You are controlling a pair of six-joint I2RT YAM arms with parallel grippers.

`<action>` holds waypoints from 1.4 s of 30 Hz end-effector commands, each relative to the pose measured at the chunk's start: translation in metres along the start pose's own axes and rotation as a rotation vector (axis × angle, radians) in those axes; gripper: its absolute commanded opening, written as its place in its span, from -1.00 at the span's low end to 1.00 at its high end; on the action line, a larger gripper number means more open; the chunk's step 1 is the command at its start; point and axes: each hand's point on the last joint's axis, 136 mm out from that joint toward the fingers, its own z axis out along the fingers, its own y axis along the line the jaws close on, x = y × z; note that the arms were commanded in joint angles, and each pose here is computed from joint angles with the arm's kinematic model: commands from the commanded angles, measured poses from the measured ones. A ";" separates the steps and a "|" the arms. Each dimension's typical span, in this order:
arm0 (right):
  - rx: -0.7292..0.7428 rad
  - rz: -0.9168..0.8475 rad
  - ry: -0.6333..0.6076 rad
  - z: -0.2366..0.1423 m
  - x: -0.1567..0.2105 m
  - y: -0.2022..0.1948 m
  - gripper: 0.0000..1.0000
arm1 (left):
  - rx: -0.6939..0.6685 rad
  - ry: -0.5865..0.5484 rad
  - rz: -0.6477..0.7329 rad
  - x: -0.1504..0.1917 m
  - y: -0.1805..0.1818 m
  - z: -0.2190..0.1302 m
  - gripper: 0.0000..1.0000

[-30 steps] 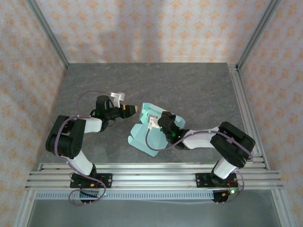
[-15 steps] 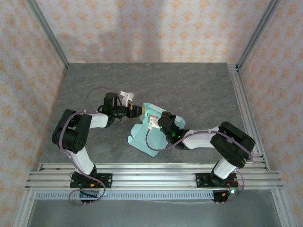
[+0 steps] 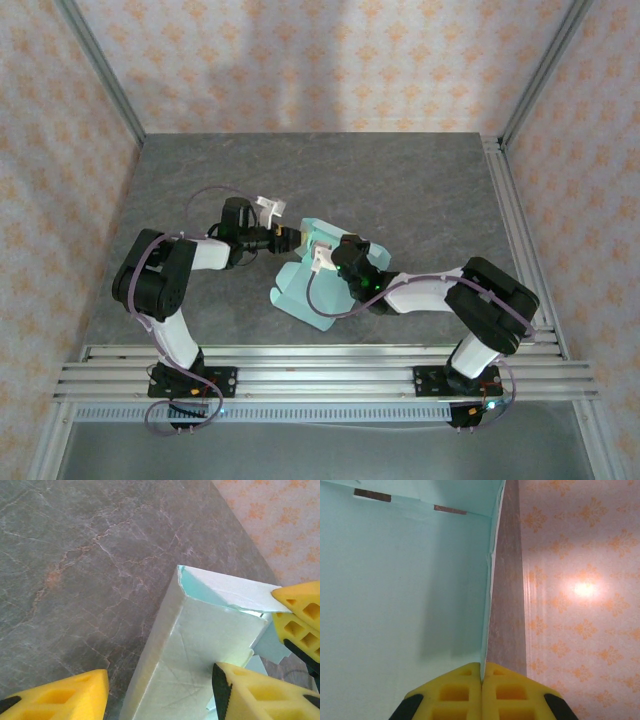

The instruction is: Fold the paper box

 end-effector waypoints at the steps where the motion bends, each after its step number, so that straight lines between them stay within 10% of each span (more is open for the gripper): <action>1: -0.061 -0.040 -0.007 -0.003 -0.002 0.009 -1.00 | 0.039 0.012 0.030 -0.002 -0.009 0.003 0.16; 19: -0.194 0.229 0.106 -0.003 0.015 -0.002 -1.00 | -0.279 -0.244 0.051 -0.039 0.004 -0.051 0.84; 42: -0.549 0.644 0.172 0.001 0.008 -0.005 -1.00 | -0.464 -0.185 0.069 -0.023 0.011 -0.072 0.75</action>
